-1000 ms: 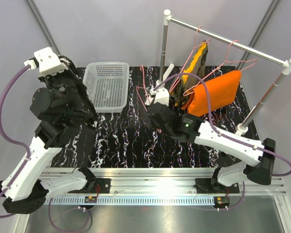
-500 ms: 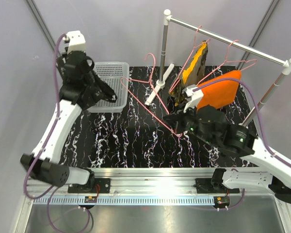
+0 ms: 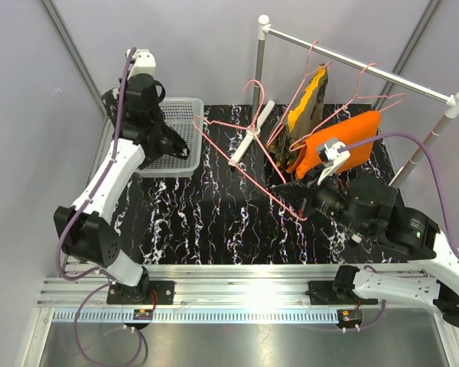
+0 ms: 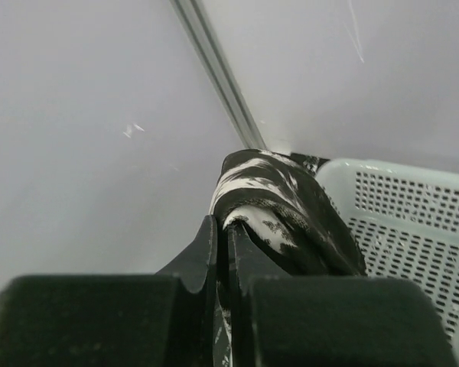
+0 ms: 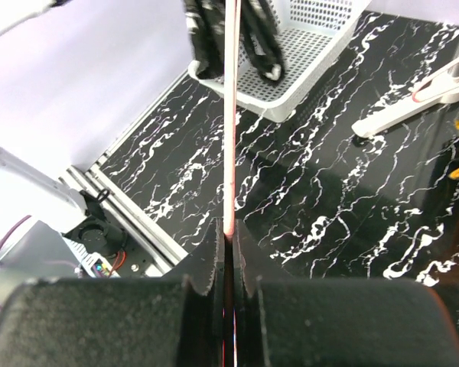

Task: Remove the trousers from the hanger

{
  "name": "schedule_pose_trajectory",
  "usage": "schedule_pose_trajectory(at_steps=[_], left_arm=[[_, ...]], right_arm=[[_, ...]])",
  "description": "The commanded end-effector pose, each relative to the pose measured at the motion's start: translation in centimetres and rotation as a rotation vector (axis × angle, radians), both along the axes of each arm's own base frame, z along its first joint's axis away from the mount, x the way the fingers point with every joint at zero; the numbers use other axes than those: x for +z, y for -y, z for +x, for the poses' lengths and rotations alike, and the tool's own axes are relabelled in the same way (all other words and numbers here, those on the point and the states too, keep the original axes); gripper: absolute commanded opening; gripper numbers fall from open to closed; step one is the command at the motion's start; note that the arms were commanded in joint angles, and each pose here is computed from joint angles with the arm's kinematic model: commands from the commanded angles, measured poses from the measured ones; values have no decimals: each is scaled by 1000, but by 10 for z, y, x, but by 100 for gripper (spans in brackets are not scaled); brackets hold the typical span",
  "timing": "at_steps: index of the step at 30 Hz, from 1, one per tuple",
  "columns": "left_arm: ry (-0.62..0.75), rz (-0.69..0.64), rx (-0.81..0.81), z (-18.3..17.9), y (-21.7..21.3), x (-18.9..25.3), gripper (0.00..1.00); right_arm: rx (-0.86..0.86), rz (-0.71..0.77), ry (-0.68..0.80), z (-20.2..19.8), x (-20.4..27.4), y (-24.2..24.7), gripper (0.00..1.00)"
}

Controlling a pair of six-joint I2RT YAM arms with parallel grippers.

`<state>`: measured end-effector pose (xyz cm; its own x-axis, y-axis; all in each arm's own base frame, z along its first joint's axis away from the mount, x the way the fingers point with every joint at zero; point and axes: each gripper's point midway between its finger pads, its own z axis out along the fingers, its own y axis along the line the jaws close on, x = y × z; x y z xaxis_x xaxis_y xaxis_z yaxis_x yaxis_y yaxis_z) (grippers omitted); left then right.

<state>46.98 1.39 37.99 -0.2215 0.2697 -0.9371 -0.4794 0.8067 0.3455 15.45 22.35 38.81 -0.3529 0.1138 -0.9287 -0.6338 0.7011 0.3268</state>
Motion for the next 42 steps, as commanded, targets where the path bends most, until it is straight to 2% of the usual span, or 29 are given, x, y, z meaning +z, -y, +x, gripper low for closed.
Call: schedule_pose_trajectory(at_steps=[1,5,9,13,14,15,17,18,19,25,27,30,33,34,36,37,39,42], left_arm=[[369,-56,105,-58,-34,122,0],[346,-20,99,-61,-40,126,0],[284,19,63,-45,-33,100,0],[178,13,-16,-2,-13,59,0],[90,17,-14,20,-8,25,0],[87,13,-20,29,-3,28,0],[31,17,-4,47,3,5,0],[-50,26,-2,67,9,-29,0],[-33,13,17,75,8,-21,0],[-185,-10,56,122,30,-85,0],[-183,-24,22,128,45,-84,0],[-210,-45,-26,138,65,-101,10],[-249,-80,-83,147,79,-118,37],[-263,-93,-125,149,86,-122,42],[-263,-117,-161,145,91,-113,42],[-260,-135,-204,144,97,-107,46],[-228,-163,-243,132,99,-81,74],[-146,-240,-299,112,101,-39,98]], right_arm=[[-33,24,71,8,20,5,0],[-18,39,68,6,23,2,0],[6,53,53,1,22,-1,0],[18,62,45,-2,20,-1,0],[17,70,50,-3,22,2,0],[13,71,49,-3,21,3,0],[9,80,54,-5,24,8,0],[4,85,60,-5,26,11,0],[-2,99,67,-7,30,17,0],[-53,129,96,-13,48,49,0],[-80,126,106,-12,52,59,0],[-124,118,119,-10,55,71,0],[-159,108,127,-8,56,80,0],[-174,101,128,-6,56,83,0],[-217,80,135,-2,57,93,0],[-233,62,133,-1,55,97,0],[-279,57,152,1,62,109,0],[-371,25,166,5,66,134,0]])
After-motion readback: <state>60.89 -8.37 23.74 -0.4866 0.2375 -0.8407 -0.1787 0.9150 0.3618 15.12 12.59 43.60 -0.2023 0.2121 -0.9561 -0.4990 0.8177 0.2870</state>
